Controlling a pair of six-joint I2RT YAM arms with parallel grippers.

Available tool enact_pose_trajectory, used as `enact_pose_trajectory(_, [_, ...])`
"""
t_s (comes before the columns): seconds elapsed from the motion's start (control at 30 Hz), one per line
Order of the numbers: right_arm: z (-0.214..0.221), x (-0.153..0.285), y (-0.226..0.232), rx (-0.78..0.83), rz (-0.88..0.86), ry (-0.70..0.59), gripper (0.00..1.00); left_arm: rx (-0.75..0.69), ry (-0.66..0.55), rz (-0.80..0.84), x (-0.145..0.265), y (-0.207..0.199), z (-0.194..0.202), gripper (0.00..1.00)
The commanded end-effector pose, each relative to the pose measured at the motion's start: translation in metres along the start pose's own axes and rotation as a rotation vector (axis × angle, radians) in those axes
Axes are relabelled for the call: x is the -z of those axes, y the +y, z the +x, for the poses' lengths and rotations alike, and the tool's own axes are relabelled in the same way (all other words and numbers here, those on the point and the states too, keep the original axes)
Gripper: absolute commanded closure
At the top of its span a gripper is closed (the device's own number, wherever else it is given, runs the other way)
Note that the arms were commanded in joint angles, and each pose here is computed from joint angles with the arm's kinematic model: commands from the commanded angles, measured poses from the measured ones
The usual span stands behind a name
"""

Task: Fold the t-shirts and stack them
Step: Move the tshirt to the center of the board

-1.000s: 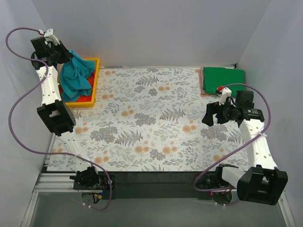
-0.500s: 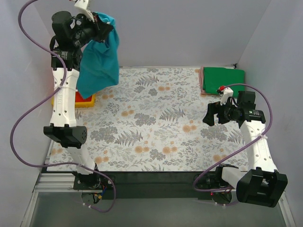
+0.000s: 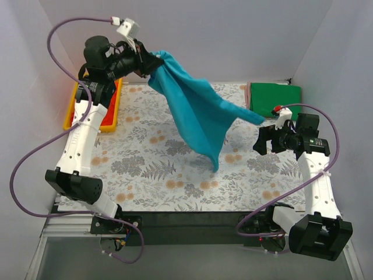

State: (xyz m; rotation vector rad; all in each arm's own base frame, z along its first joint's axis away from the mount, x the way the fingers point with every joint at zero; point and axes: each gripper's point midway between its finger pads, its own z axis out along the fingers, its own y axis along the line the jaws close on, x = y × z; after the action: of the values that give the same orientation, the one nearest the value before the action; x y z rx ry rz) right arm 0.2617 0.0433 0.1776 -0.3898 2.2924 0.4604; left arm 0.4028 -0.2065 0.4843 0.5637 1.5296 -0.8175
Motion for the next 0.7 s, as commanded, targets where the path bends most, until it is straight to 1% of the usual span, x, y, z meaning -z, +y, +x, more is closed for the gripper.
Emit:
enact_pose_trajectory(0.0, [-0.016, 0.01, -0.006, 0.021, 0.048, -0.058, 0.02, 0.068, 0.113, -0.013, 0.002, 0.008, 0.06, 1.0])
enact_pose_trajectory(0.03, [-0.015, 0.011, -0.007, 0.02, 0.054, -0.058, 0.02, 0.063, 0.143, -0.003, 0.002, 0.01, 0.076, 1.0])
enact_pose_trajectory(0.07, [-0.015, 0.011, -0.008, 0.02, 0.059, -0.056, 0.02, 0.076, 0.214, -0.005, 0.002, 0.016, 0.107, 0.96])
enact_pose_trajectory(0.1, [-0.015, 0.011, -0.008, 0.022, 0.059, -0.052, 0.02, 0.077, 0.248, -0.039, 0.003, 0.025, 0.122, 0.58])
enact_pose_trajectory(0.13, [-0.015, 0.012, -0.008, 0.025, 0.058, -0.051, 0.02, 0.099, 0.304, -0.065, 0.009, 0.028, 0.14, 0.37])
enact_pose_trajectory(0.17, [-0.015, 0.011, -0.007, 0.025, 0.047, -0.046, 0.02, 0.095, 0.347, -0.085, 0.014, 0.037, 0.158, 0.22])
enact_pose_trajectory(0.2, [-0.015, 0.011, -0.007, 0.029, 0.043, -0.043, 0.02, 0.105, 0.359, -0.09, 0.02, 0.038, 0.162, 0.11])
enact_pose_trajectory(0.23, [-0.014, 0.01, -0.006, 0.035, 0.034, -0.037, 0.02, 0.131, 0.365, -0.04, 0.026, 0.031, 0.167, 0.1])
enact_pose_trajectory(0.37, [-0.005, -0.005, 0.002, 0.036, -0.075, 0.015, 0.02, 0.154, 0.389, -0.038, 0.038, 0.032, 0.179, 0.08])
enact_pose_trajectory(0.47, [0.011, -0.015, 0.004, 0.034, -0.142, 0.093, 0.02, 0.178, 0.457, -0.029, 0.048, 0.029, 0.205, 0.07])
enact_pose_trajectory(0.5, [0.015, -0.017, 0.004, 0.042, -0.151, 0.109, 0.02, 0.191, 0.504, -0.025, 0.054, 0.028, 0.223, 0.06])
enact_pose_trajectory(0.6, [0.03, -0.028, 0.004, 0.084, -0.171, 0.19, 0.02, 0.199, 0.573, -0.042, 0.061, 0.033, 0.25, 0.05])
enact_pose_trajectory(0.63, [0.034, -0.032, 0.011, 0.114, -0.191, 0.217, 0.03, 0.217, 0.609, -0.055, 0.065, 0.036, 0.265, 0.05])
enact_pose_trajectory(0.67, [0.041, -0.038, 0.009, 0.138, -0.186, 0.259, 0.04, 0.21, 0.624, -0.093, 0.066, 0.043, 0.271, 0.05])
